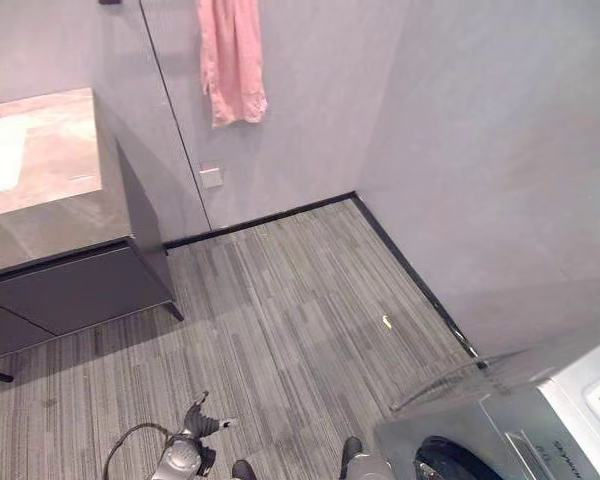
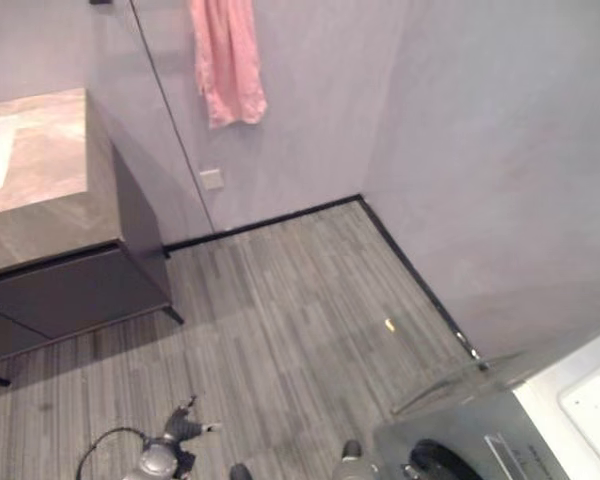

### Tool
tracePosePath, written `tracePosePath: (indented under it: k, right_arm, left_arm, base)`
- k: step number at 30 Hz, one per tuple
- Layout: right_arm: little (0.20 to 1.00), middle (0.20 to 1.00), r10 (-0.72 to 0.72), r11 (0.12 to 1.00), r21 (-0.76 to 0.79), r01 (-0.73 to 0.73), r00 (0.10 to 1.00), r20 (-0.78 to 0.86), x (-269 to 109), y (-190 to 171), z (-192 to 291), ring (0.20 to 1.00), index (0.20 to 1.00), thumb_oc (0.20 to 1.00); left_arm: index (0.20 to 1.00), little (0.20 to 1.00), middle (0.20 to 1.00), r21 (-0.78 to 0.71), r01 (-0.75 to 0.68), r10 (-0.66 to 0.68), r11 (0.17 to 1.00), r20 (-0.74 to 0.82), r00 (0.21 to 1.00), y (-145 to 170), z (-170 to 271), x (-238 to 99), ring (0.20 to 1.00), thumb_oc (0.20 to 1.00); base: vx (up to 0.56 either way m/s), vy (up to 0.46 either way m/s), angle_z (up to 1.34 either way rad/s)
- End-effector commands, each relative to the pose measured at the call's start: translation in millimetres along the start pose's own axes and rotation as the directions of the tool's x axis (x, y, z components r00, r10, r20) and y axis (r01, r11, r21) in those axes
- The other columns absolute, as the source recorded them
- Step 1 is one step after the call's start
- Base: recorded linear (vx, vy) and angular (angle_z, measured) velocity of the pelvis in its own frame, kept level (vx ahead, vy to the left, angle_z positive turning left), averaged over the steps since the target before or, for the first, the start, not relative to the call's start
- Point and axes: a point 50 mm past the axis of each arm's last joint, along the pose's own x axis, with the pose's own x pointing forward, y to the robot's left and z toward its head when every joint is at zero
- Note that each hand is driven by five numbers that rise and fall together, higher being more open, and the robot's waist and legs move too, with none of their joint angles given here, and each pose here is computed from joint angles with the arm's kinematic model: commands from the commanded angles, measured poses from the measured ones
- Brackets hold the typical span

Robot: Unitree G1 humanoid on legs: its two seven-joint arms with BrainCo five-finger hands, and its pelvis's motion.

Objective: Put brush and paste in cup on sink, flatten towel.

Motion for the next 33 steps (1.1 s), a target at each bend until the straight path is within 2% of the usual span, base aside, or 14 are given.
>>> tracePosePath:
  k: [1, 9, 15, 18, 20, 29, 30, 33]
  right_arm:
    - [1.0, 1.0, -0.161, 0.984, 0.099, 0.145, 0.97, 0.183, 19, -30, 67, 1.0, 1.0, 1.0]
    - [1.0, 1.0, -0.118, 0.99, 0.104, 0.092, 0.952, 0.283, 21, -20, 93, 1.0, 1.0, 1.0]
    - [1.0, 1.0, -0.111, 0.992, 0.096, 0.087, 0.953, 0.282, 21, -19, 93, 1.0, 1.0, 1.0]
    - [1.0, 1.0, -0.094, 0.996, 0.009, 0.094, 0.982, 0.161, 24, -16, 67, 1.0, 1.0, 1.0]
    - [1.0, 1.0, -0.097, 0.995, 0.004, 0.097, 0.984, 0.148, 24, -16, 65, 1.0, 1.0, 1.0]
    - [1.0, 1.0, -0.124, 0.989, 0.099, 0.112, 0.984, 0.129, 24, -23, 61, 1.0, 1.0, 1.0]
    - [1.0, 1.0, -0.133, 0.976, 0.192, 0.1, 0.976, 0.171, 29, -39, 85, 1.0, 1.0, 1.0]
    - [1.0, 1.0, -0.13, 0.978, 0.181, 0.106, 0.984, 0.125, 29, -37, 74, 1.0, 1.0, 1.0]
  left_arm:
    - [1.0, 1.0, 1.0, -0.052, -0.014, 0.019, 0.999, 0.081, 0.997, 0, 24, 6, 1.0, 1.0]
    - [1.0, 1.0, 1.0, -0.006, -0.005, 0.005, 1.0, 0.111, 0.994, 1, 25, 5, 1.0, 1.0]
    - [1.0, 1.0, 1.0, 0.025, 0.006, -0.009, 1.0, 0.123, 0.992, 0, 28, 6, 1.0, 1.0]
    - [1.0, 1.0, 1.0, -0.011, 0.026, -0.025, 1.0, 0.084, 0.996, -7, 21, 4, 1.0, 1.0]
    - [1.0, 1.0, 1.0, -0.027, 0.028, -0.026, 0.999, 0.071, 0.997, -9, 18, 3, 1.0, 1.0]
    - [1.0, 1.0, 1.0, -0.035, 0.06, -0.06, 0.998, 0.004, 0.998, -18, 2, -3, 1.0, 1.0]
    - [1.0, 1.0, 1.0, -0.258, -0.011, -0.016, 0.966, -0.104, 0.994, -1, -26, -10, 1.0, 1.0]
    - [1.0, 1.0, 1.0, -0.237, 0.024, -0.065, 0.971, -0.168, 0.984, -16, -38, -16, 1.0, 1.0]
  base:
    - [0.03, 0.127, 0.05]
    - [0.07, 0.124, 0.16]
    - [0.09, -0.07, 0.43]
    - [0.07, -0.143, 0.3]
    - [0.09, -0.12, 0.24]
    - [0.04, -0.057, 0.11]
    - [0.05, -0.003, 0.01]
    - [0.08, -0.018, -0.01]
